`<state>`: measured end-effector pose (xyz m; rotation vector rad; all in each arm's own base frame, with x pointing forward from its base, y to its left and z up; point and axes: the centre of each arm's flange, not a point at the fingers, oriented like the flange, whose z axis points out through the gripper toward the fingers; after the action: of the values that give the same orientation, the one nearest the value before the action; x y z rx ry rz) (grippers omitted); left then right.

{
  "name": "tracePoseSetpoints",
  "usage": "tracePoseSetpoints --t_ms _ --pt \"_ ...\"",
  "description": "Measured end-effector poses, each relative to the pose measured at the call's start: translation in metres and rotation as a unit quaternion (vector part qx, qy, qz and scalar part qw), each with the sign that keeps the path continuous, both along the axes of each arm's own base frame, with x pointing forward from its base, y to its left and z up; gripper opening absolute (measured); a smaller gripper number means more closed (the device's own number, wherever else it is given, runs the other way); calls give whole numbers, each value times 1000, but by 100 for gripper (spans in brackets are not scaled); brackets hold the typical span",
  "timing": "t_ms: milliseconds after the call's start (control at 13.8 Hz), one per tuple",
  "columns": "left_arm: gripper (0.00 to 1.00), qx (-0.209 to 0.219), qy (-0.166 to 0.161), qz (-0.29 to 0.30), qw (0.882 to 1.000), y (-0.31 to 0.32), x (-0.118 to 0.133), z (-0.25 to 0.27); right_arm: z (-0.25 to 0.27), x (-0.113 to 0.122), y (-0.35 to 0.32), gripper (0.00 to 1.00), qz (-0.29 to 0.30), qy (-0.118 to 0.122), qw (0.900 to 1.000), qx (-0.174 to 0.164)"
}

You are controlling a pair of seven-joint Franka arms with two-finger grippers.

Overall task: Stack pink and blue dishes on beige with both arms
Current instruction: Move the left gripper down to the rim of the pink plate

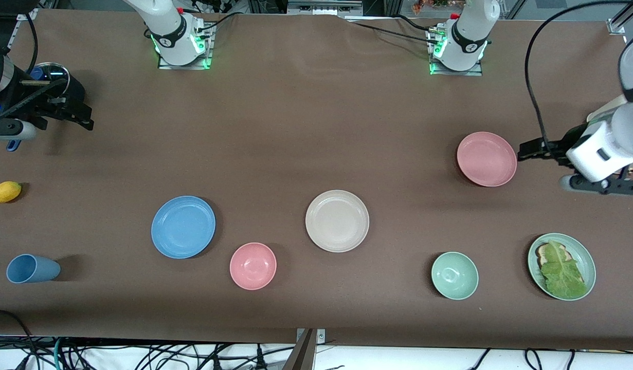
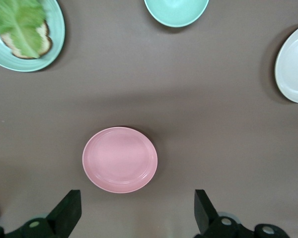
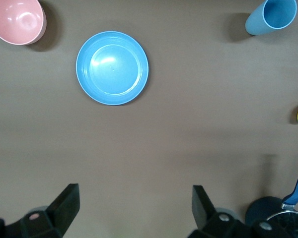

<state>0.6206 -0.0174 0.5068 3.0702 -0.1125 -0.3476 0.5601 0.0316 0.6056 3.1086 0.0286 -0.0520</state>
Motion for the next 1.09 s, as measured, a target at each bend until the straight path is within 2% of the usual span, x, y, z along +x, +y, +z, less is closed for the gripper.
tracePoseSetpoints --t_ms 362,579,869,1086 --pt "100 -6 50 1 999 3 14 -67 0 0 0 100 0 0 1000 0" --pt "100 -6 56 23 998 28 8 -112 0 0 0 100 0 0 1000 0" --pt "100 -2 49 42 998 57 -27 -143 0 0 0 100 0 -1 1000 0" --pt "100 -35 44 46 997 93 -65 -168 0 0 -2 100 -1 -1 1000 0"
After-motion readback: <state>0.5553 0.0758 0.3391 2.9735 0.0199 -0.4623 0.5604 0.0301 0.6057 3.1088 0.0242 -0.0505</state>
